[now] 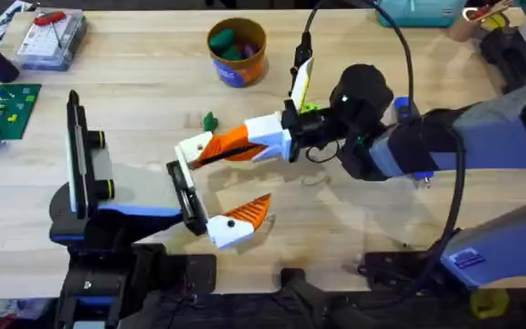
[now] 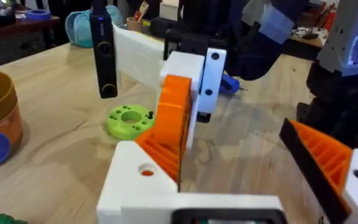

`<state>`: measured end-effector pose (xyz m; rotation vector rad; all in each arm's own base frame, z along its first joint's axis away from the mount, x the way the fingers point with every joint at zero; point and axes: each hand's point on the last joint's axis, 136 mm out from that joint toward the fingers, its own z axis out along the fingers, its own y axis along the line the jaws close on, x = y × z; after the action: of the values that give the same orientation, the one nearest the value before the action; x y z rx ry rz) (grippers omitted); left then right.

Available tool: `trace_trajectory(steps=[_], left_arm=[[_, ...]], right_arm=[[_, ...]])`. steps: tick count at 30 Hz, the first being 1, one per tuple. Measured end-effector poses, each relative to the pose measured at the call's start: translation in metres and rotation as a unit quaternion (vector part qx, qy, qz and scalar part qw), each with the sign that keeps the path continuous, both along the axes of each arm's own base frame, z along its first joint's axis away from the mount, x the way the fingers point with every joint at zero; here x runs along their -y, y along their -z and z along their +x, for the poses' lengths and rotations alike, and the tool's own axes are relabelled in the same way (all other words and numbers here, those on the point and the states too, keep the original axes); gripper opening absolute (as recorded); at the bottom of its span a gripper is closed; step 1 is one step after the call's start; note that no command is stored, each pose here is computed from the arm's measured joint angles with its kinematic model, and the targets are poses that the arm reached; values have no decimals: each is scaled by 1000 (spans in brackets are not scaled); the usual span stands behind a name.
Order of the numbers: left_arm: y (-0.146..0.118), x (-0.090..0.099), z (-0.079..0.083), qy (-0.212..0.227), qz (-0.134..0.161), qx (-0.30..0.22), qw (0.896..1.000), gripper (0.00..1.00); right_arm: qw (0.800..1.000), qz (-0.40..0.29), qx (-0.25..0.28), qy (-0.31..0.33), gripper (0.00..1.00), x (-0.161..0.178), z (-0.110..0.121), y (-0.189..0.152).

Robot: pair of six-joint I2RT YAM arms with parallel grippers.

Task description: Pick up the gripper from the table and insert it into the empty holder that is missing its gripper. Then pick up a screw, insert it into the mounting hole, and use the screwdriver to tighten it. Finally, clean up the table by picking up the vegetable and placing it into the bucket.

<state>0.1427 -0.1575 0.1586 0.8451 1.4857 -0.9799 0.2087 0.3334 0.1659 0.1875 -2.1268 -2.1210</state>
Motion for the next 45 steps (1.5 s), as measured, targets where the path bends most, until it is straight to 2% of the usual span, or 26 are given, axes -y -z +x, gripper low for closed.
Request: trace_trajectory(steps=[17, 18, 23, 24, 25, 38, 45], left_arm=[[0, 0, 0, 0, 0, 0, 1000, 986], [0, 0, 0, 1, 0, 0, 1000, 986], [0, 3, -7, 22, -2, -3, 1000, 986], [0, 4, -7, 23, -2, -3, 1000, 986], [0, 4, -8, 24, -2, -3, 1000, 986], [0, 4, -10, 29, -3, -4, 1000, 986], [0, 4, -10, 29, -3, -4, 1000, 986]], right_arm=[[1000, 0, 0, 0, 28, 0, 0, 0], [1000, 0, 0, 1, 113, 0, 0, 0], [1000, 4, 6, 3, 862, -6, 0, -4], [1000, 5, 8, 3, 961, -7, 0, -5], [1000, 5, 7, 3, 986, -7, 1, -5], [1000, 5, 6, 7, 995, -7, 2, -5], [1000, 6, 1, 27, 995, -6, 10, -6]])
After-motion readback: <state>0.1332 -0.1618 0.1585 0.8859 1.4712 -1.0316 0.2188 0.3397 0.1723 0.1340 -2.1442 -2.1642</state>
